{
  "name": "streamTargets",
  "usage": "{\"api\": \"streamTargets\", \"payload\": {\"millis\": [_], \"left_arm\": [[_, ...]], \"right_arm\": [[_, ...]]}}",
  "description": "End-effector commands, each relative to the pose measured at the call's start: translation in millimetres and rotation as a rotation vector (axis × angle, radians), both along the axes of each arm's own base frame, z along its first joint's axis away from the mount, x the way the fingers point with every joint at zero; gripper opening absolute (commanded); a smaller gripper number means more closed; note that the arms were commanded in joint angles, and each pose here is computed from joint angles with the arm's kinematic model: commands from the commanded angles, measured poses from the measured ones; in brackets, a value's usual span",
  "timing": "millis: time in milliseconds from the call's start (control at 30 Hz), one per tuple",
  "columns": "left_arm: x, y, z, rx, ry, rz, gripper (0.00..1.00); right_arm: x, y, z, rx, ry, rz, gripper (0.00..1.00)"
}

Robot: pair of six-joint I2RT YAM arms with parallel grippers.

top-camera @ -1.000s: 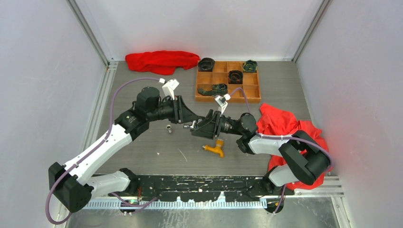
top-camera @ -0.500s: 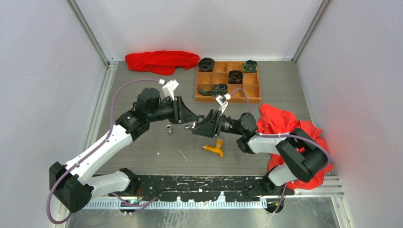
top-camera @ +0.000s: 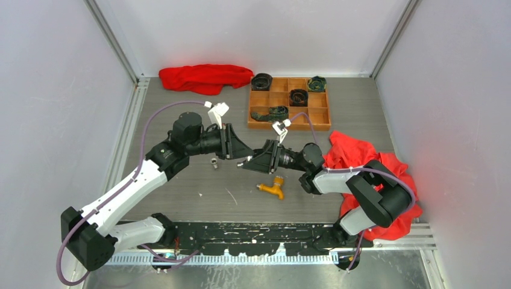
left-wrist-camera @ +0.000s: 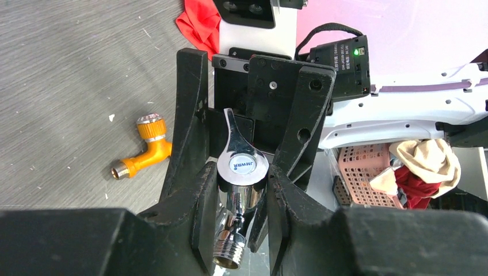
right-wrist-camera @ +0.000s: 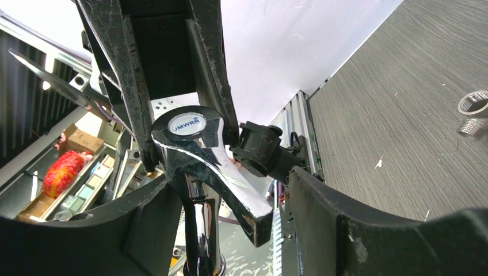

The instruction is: Install the water faucets

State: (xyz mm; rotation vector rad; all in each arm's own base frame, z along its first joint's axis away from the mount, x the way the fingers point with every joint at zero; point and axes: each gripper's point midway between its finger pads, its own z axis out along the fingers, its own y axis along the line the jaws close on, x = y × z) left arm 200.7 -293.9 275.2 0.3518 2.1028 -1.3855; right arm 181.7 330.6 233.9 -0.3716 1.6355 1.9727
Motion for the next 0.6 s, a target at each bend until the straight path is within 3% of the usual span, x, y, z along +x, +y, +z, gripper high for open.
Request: {"api": "streamTargets", "payload": {"millis": [0,200,567], "left_arm": [[-5,-5,32,-0.089,-0.089,-0.044,0.00],[-4,-4,28,-0.081,-0.087,-0.034,0.00],[-3,-5,21,-0.068,-0.080,-0.034,0.00]], "right_arm": [[8,-2,10,0.010,-0.038,-0.049,0.70],[19,-1,-6,-0.090,0.010,-0.106,0.70],[21,-2,-7,-0.115,0.010,-0.121,0.70]]}}
